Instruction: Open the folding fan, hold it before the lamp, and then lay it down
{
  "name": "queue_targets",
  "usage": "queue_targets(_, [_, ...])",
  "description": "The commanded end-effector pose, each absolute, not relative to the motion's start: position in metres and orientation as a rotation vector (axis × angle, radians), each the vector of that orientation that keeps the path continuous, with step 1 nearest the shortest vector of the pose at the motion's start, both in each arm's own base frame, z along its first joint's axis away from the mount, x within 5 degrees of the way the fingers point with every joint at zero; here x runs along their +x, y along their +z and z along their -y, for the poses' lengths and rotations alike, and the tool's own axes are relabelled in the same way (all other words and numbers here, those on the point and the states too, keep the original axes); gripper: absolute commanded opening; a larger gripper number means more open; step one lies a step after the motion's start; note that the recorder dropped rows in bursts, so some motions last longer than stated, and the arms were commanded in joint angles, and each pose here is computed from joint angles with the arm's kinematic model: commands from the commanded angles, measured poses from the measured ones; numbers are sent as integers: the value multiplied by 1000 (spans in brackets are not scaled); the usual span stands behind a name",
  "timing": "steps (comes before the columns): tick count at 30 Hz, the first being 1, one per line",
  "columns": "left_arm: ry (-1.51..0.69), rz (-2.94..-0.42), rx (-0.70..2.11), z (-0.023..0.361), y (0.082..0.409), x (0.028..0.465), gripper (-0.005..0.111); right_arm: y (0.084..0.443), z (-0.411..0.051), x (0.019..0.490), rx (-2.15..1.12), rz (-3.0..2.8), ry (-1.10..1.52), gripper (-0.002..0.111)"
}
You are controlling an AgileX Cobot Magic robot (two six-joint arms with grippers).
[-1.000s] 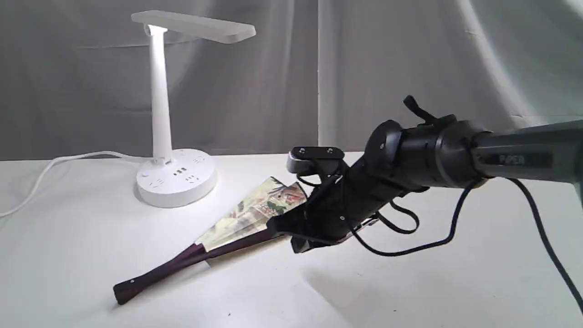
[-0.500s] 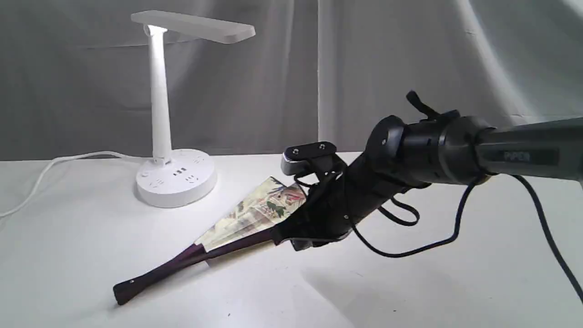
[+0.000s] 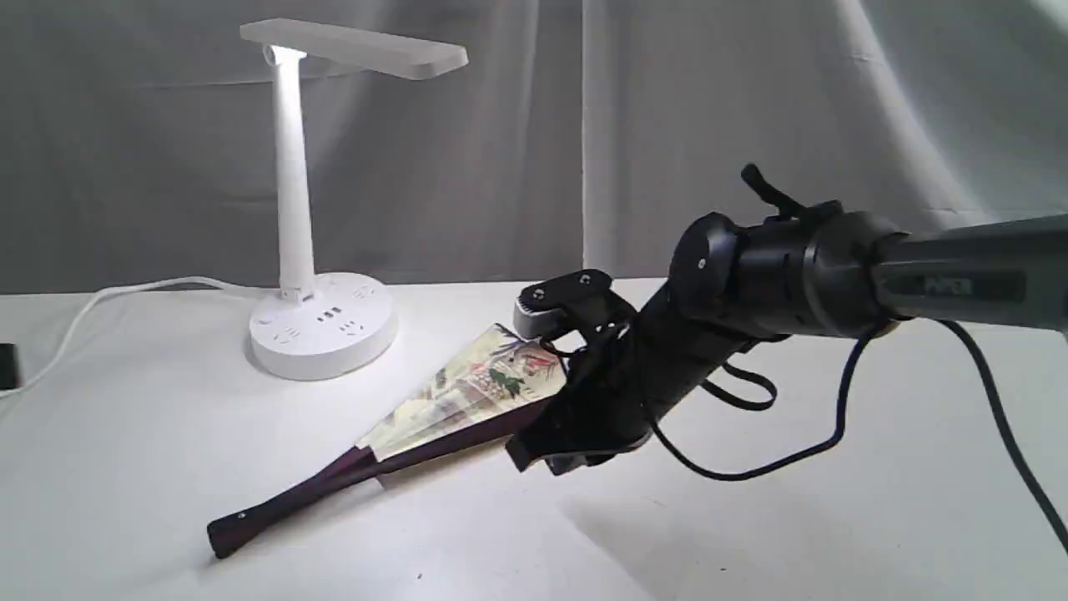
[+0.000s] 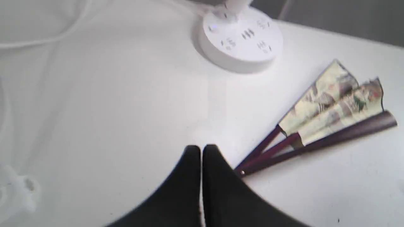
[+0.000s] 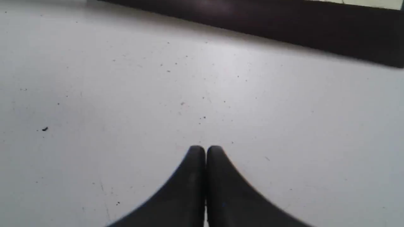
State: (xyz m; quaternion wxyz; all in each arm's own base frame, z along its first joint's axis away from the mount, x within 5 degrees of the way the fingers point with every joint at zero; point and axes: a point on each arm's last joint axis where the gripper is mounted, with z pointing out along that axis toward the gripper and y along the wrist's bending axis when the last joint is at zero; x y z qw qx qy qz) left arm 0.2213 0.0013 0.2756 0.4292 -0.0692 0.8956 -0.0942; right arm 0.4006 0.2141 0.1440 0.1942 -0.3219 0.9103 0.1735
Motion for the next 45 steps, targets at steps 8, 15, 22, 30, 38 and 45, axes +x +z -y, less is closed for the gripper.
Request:
queue_targets(8, [-188,-2353,311,56,216,324,0,149,-212,397,-923,-2578,500,0])
queue_targets(15, [28,-2315,236,46,154,358,0,149,-213,397,-912,-2574,502,0])
queue_targets(22, [66,-2409,313,48,102,380,0,147,-216,399,-829,-2577,562,0])
queue_targets(30, [-69,-2578,348,58,68,389,0,120,-217,404,-784,-2599,543,0])
queue_targets(38, [-230,-2739,413,68,61,374,0,114,-217,410,-642,-2606,532,0])
queue_targets(45, [-339,-2828,481,78,60,363,0,113,-217,409,-580,-2643,559,0])
